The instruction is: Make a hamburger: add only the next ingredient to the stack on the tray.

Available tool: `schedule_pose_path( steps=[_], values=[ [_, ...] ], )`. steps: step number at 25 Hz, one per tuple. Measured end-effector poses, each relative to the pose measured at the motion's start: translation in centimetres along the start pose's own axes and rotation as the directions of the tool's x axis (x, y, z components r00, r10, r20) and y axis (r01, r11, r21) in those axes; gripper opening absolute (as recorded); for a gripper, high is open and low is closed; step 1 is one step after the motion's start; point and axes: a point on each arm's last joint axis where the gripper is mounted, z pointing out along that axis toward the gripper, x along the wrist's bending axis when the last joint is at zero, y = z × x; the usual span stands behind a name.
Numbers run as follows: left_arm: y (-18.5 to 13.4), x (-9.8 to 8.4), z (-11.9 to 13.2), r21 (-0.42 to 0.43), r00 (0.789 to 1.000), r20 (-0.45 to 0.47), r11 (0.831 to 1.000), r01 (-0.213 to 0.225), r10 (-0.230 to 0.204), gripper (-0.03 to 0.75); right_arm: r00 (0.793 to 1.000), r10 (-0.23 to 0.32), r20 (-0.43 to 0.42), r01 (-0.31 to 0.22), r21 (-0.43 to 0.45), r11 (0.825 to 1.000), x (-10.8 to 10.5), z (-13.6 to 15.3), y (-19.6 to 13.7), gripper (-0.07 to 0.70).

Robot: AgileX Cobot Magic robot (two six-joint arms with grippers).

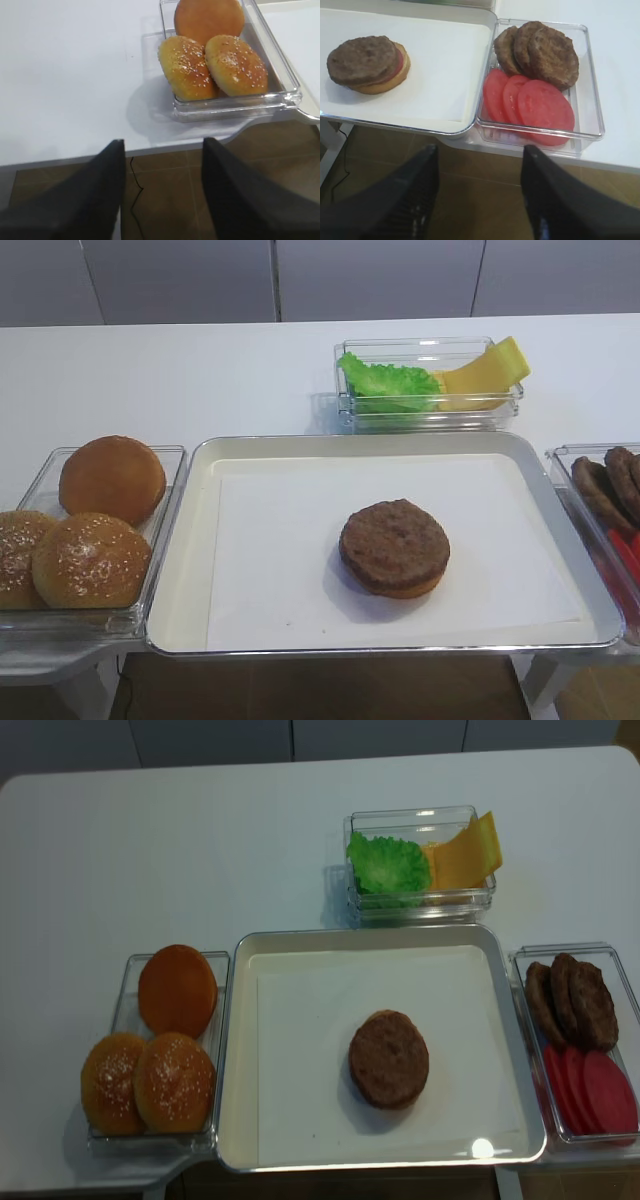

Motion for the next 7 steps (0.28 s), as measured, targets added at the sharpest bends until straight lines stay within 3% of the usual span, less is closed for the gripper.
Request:
schedule_pose_path(
  steps=[7],
  values=[
    [0.00,0.00,0.00,0.000,1.000,0.000,1.000,0.000,0.000,0.369,1.000,0.000,0.000,0.000,0.000,1.000,0.00,0.00,0.00,0.397]
  ],
)
